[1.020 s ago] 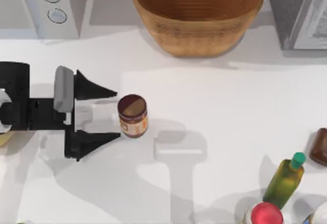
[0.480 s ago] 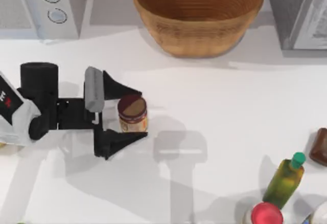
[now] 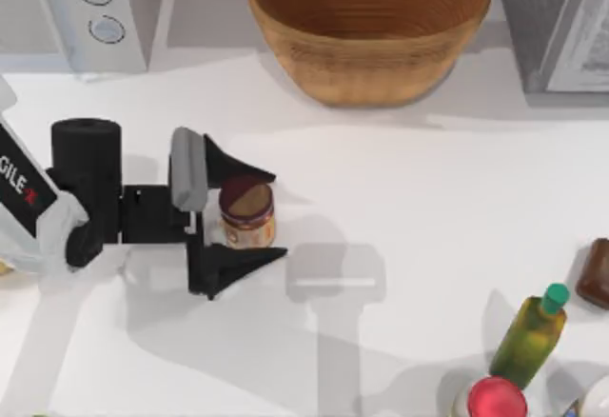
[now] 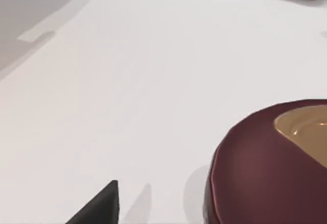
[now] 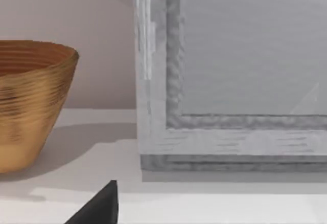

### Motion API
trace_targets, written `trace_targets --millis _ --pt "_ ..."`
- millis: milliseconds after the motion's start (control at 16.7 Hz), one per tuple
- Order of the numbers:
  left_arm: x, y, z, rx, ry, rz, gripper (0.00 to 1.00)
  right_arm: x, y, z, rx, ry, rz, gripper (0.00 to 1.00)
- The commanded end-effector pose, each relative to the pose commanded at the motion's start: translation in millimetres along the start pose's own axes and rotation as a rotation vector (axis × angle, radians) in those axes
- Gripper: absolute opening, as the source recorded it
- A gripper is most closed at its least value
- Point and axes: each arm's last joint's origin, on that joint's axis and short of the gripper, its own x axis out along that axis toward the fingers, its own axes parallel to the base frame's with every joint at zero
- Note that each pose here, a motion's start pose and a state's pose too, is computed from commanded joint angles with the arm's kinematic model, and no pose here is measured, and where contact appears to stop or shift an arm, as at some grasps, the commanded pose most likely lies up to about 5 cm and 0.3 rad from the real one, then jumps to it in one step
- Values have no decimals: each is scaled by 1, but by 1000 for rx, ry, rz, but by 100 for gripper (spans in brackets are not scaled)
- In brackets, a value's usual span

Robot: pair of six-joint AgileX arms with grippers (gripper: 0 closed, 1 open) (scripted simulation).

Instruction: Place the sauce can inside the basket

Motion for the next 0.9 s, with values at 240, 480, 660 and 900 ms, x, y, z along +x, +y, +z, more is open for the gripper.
trace_targets --millis 240,480,660,900 --pt "0 0 0 0 0 0 62 0 0 0 0 0 0 100" --pt "0 0 0 0 0 0 32 0 0 0 0 0 0 100" --pt "0 0 0 0 0 0 10 0 0 0 0 0 0 100" --pt "0 0 0 0 0 0 0 0 0 0 0 0 0 100"
